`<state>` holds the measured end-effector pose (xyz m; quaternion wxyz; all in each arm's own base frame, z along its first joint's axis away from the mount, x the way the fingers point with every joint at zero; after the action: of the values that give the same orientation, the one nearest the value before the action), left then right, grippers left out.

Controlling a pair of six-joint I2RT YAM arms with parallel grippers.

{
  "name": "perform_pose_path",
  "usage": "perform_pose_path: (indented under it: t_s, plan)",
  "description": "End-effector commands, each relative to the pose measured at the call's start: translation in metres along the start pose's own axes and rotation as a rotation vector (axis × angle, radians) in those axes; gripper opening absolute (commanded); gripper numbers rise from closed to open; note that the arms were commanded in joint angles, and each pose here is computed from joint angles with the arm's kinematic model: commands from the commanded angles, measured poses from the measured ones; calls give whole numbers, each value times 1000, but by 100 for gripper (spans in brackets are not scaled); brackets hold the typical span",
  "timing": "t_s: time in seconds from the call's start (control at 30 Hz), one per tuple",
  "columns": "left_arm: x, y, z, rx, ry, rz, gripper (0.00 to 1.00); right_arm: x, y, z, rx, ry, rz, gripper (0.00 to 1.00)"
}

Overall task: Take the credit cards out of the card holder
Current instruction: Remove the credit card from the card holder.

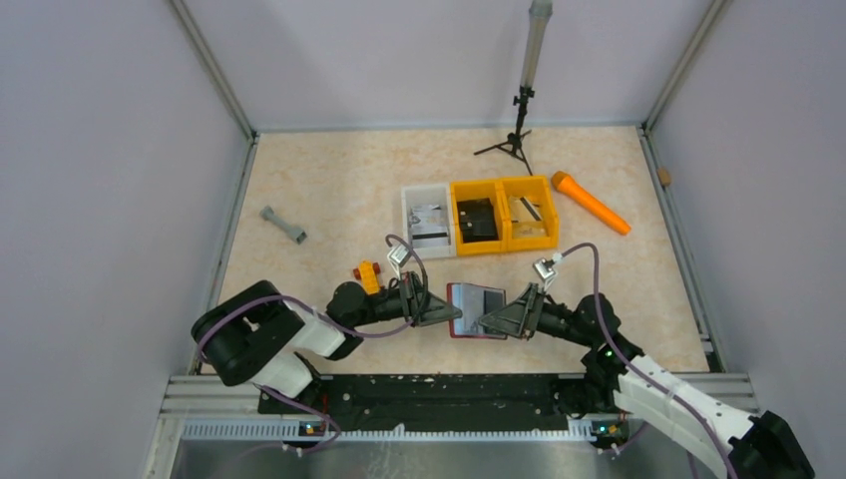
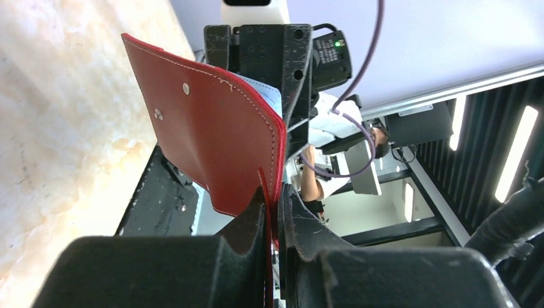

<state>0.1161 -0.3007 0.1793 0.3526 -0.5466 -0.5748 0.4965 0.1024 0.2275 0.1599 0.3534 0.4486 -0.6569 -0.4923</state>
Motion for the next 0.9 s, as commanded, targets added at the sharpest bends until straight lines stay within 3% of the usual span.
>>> perform_pose_path:
  t_s: [0.0,0.07,0.4,0.87]
  plan:
    - [1,-20,-4,-75,-26,78,0,6,47,-9,89,-47,-182,38]
    - [1,-19,-5,-79,-29,69,0,9,52,-12,98,-71,-196,33]
    - [2,-12,-6,-122,-29,-5,0,13,68,-16,119,-97,-238,30]
    - [6,-2,-10,-182,-34,-142,0,13,79,-16,142,-82,-268,8]
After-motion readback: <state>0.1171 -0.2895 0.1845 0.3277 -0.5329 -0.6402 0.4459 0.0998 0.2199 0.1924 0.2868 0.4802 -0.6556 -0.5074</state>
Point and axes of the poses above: each gripper's point midway between its finger pads, its own x axis back along the fingers, its own y axis along the line the jaws close on, z = x × y, the point moved 2 cm from there along x, back along the fingers, and after that the axes turned 1 degree about -x, right-handed, at the moved point
